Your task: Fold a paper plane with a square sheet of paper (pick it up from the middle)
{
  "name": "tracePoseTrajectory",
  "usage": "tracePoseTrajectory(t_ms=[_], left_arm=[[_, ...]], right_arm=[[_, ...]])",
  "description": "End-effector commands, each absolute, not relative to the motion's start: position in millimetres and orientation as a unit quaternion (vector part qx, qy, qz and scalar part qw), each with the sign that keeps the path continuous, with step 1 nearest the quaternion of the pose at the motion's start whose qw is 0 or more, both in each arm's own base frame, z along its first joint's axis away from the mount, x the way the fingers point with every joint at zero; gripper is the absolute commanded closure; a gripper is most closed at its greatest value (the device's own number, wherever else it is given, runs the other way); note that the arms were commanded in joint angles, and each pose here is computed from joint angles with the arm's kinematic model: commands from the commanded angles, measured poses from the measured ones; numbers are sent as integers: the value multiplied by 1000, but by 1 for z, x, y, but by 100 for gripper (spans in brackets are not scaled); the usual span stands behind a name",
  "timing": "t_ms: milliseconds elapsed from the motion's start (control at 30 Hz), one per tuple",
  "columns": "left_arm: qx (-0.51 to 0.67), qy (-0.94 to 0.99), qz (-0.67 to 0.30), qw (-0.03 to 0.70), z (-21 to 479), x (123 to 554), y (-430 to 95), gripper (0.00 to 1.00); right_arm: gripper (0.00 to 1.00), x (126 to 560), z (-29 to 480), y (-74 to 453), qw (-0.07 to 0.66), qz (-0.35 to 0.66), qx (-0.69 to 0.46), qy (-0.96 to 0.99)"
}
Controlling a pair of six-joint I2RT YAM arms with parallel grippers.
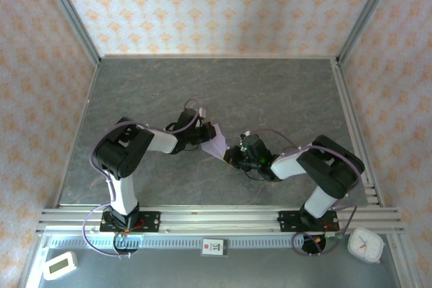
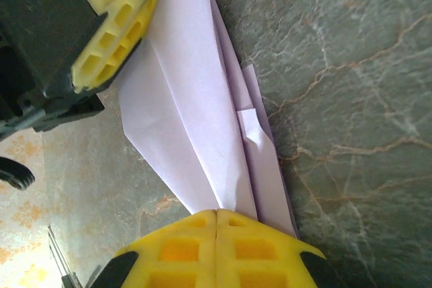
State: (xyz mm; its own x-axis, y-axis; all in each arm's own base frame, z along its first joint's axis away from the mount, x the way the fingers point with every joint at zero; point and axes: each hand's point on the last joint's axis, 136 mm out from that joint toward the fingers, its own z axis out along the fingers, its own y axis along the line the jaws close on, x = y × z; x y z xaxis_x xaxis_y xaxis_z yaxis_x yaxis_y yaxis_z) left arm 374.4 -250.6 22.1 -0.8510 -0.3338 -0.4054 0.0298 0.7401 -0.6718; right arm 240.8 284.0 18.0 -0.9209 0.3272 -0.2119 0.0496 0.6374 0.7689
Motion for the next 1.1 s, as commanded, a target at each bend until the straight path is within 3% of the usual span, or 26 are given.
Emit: tracePoseTrajectory(t_ms=[0, 500, 733, 867, 1067], left_arm=[[-148, 916, -266, 263, -7, 385, -195, 98], [-246, 904, -212, 278, -26, 425, -128, 100], [-302, 880, -213, 298, -10, 442, -80, 100], [-278, 870, -263, 312, 29, 431, -101, 100], [-169, 879, -320, 309, 72, 384, -192, 100]], right_arm=[[100, 196, -55, 232, 83, 287, 145, 943], [100, 188, -62, 225, 75, 284, 152, 944], [100, 186, -61, 225, 75, 291, 152, 942], [100, 186, -58, 226, 79, 295, 152, 940], [100, 187, -54, 227, 83, 300, 150, 938]])
